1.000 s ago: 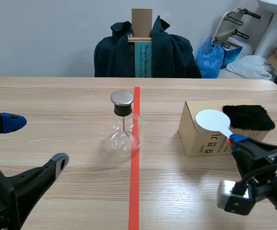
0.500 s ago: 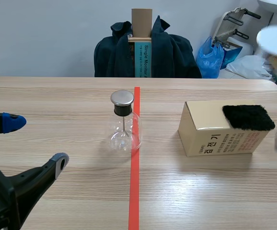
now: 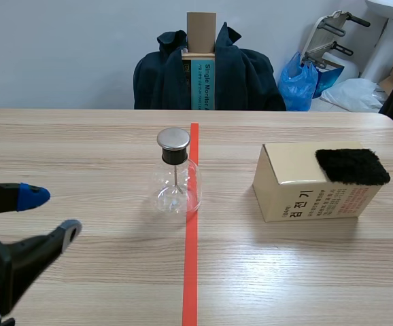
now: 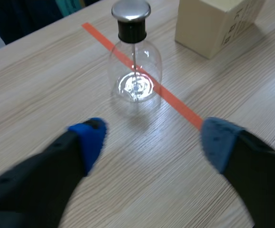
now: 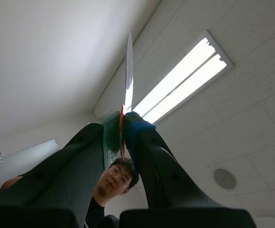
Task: Do the electroscope experiment.
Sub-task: 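Bring the plate to the electroscope and point at the metal foil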
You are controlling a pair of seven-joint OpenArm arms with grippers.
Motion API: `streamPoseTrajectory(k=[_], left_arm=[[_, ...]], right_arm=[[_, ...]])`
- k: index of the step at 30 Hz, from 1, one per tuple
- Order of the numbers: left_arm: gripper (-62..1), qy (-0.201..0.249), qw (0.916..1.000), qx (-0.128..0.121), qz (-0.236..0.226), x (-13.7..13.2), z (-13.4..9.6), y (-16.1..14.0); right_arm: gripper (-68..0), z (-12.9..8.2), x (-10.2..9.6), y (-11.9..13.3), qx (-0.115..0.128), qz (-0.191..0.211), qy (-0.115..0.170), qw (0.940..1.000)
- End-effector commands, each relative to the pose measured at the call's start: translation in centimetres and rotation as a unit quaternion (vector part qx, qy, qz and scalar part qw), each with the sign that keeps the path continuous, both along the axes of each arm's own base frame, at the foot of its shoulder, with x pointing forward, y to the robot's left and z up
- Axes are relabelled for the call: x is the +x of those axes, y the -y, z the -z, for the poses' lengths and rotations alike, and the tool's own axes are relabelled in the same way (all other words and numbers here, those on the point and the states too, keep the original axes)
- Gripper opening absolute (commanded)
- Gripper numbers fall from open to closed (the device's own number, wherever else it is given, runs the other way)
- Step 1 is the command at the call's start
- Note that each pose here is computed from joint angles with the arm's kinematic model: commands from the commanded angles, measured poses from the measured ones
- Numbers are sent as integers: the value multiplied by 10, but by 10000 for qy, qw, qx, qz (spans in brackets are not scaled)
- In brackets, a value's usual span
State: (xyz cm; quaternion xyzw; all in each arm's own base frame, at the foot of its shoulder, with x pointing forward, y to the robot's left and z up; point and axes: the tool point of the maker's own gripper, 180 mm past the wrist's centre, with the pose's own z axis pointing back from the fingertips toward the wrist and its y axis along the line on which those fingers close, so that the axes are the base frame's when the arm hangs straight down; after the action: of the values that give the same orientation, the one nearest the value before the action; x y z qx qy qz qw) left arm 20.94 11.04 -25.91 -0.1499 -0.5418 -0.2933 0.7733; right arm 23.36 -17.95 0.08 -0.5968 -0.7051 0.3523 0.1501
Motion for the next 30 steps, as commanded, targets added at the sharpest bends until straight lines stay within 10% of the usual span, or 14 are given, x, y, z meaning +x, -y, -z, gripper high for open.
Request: streamPoseTrajectory(k=[1, 4, 13, 22, 30], left_arm=[[-403, 124, 9999, 15, -60, 17, 0, -8], [-593, 83, 9998, 120, -122, 39, 15, -22], [-582, 225, 9983, -528, -119, 100, 47, -29], [-581, 259, 9939, -1007, 376, 123, 75, 25], [-581, 229, 9926, -1055, 559, 130, 89, 53]], right_arm=[[-669, -14, -7, 2, 49, -15, 412, 9991], [-669, -18, -10, -3, 29, -95, 483, 9988], [-669, -23, -16, -9, 40, -277, 561, 9980], [-669, -23, -16, -9, 98, -338, 563, 9978], [-669, -24, -16, -8, 146, -347, 562, 9977]])
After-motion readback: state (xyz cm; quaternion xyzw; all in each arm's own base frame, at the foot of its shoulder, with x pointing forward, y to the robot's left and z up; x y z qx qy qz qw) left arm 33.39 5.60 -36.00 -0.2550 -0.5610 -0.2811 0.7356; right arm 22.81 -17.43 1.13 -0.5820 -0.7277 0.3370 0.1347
